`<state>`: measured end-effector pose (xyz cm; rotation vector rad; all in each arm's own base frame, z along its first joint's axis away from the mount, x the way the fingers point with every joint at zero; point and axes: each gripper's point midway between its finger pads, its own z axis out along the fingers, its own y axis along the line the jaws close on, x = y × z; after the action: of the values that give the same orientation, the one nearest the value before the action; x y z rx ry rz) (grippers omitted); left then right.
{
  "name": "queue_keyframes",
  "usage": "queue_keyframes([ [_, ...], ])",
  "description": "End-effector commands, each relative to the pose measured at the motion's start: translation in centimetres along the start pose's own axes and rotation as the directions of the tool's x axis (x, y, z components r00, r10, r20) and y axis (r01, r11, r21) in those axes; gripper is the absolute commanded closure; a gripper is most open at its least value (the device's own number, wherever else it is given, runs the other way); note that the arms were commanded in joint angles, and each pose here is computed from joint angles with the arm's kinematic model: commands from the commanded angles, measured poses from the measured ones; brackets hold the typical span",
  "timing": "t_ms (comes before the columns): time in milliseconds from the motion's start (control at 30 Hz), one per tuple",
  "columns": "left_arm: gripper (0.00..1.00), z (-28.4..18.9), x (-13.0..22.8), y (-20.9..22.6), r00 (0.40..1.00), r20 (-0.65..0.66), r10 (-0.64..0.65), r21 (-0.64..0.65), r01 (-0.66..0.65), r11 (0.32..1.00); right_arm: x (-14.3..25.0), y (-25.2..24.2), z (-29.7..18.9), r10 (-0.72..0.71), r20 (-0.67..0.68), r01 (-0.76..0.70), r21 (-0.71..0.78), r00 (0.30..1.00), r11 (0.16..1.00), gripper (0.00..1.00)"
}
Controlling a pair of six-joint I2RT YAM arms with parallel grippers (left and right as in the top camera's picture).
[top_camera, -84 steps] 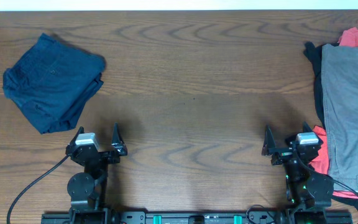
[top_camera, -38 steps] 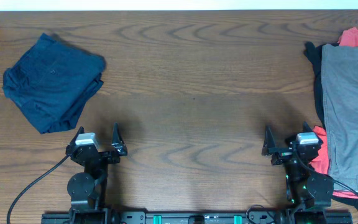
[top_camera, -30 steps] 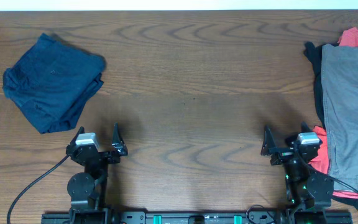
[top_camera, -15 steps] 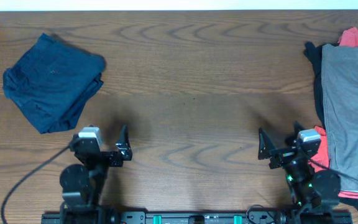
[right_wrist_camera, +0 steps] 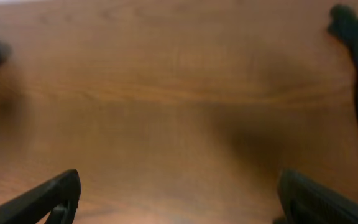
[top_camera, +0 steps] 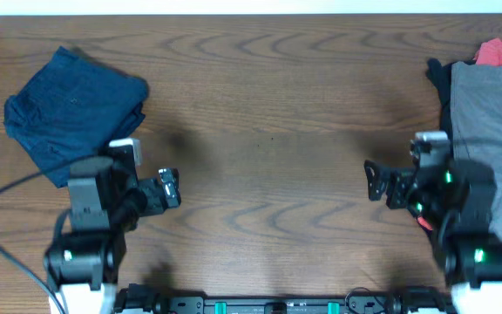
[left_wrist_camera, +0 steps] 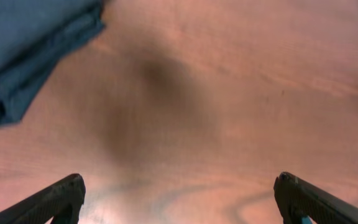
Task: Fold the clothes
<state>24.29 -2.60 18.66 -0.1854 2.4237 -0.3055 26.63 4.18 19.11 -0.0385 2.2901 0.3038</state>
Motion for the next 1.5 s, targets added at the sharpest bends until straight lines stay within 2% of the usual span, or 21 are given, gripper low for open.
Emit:
queue_keyframes([
  [0, 0.02, -0.7, -1.4, -0.6, 0.999, -0.043, -0.012, 0.002, 0.012, 1.000, -1.5, -1.1, 0.7, -0.063, -0.102, 0.069, 0.053, 0.993, 0.996, 0.01],
  [200, 0.02, -0.5, -0.4, -0.3, 0.989, -0.145, -0.034, -0.021, 0.031, 0.999, -1.9, -1.3, 2.8, -0.027, -0.239, 0.037, 0.040, 0.971, 0.998, 0.01],
  [233, 0.02, -0.5, -0.2, -0.3, 0.988, -0.153, -0.036, -0.023, 0.033, 0.999, -1.8, -1.7, 3.1, -0.030, -0.248, 0.046, 0.059, 0.968, 0.997, 0.01],
  [300, 0.02, -0.5, -0.1, -0.3, 0.986, -0.160, -0.038, -0.024, 0.034, 0.999, -1.6, -4.4, 3.4, 0.019, -0.262, 0.036, 0.203, 0.965, 0.978, 0.01],
  [367, 0.02, -0.5, 0.0, -0.2, 0.986, -0.161, -0.038, -0.025, 0.034, 0.999, -1.1, -8.9, 2.6, 0.162, -0.232, -0.038, 0.462, 0.959, 0.886, 0.01],
  [433, 0.02, -0.5, 0.0, -0.2, 0.986, -0.161, -0.038, -0.025, 0.034, 0.999, -0.1, -13.5, 0.7, 0.291, -0.165, -0.094, 0.704, 0.943, 0.704, 0.01],
  [533, 0.02, -0.5, 0.0, -0.2, 0.986, -0.161, -0.038, -0.025, 0.034, 0.999, 1.7, -16.9, -0.2, 0.391, -0.139, -0.115, 0.821, 0.910, 0.560, 0.01],
  [700, 0.02, -0.5, 0.0, -0.2, 0.986, -0.162, -0.038, -0.025, 0.035, 0.999, 5.4, -20.8, 0.6, 0.554, -0.137, -0.147, 0.887, 0.822, 0.437, 0.06],
  [833, 0.02, -0.6, 0.2, -0.2, 0.984, -0.171, -0.040, -0.027, 0.036, 0.999, 8.5, -23.2, 1.1, 0.643, -0.160, -0.126, 0.918, 0.749, 0.376, 0.08],
  [967, 0.02, -0.6, 0.3, -0.2, 0.984, -0.172, -0.041, -0.028, 0.036, 0.999, 11.0, -24.1, 2.3, 0.712, -0.181, -0.137, 0.921, 0.679, 0.365, 0.11],
  [1067, 0.02, -0.6, 0.3, -0.2, 0.984, -0.172, -0.041, -0.028, 0.036, 0.999, 11.9, -24.4, 2.7, 0.729, -0.193, -0.131, 0.923, 0.656, 0.362, 0.11],
  [1133, 0.02, -0.6, 0.3, -0.2, 0.984, -0.173, -0.041, -0.028, 0.036, 0.999, 12.1, -24.6, 3.0, 0.731, -0.196, -0.128, 0.923, 0.654, 0.362, 0.16],
  [1200, 0.02, -0.6, 0.3, -0.2, 0.984, -0.172, -0.041, -0.028, 0.036, 0.999, 12.1, -24.7, 3.1, 0.729, -0.191, -0.132, 0.923, 0.657, 0.361, 0.29],
  [1367, 0.02, -0.6, 0.3, -0.2, 0.984, -0.173, -0.041, -0.028, 0.036, 0.999, 11.9, -25.0, 3.1, 0.725, -0.179, -0.134, 0.927, 0.665, 0.351, 0.45],
  [1467, 0.02, -0.6, 0.3, -0.2, 0.984, -0.172, -0.041, -0.028, 0.036, 0.999, 11.8, -25.4, 2.8, 0.721, -0.169, -0.126, 0.934, 0.672, 0.335, 0.58],
])
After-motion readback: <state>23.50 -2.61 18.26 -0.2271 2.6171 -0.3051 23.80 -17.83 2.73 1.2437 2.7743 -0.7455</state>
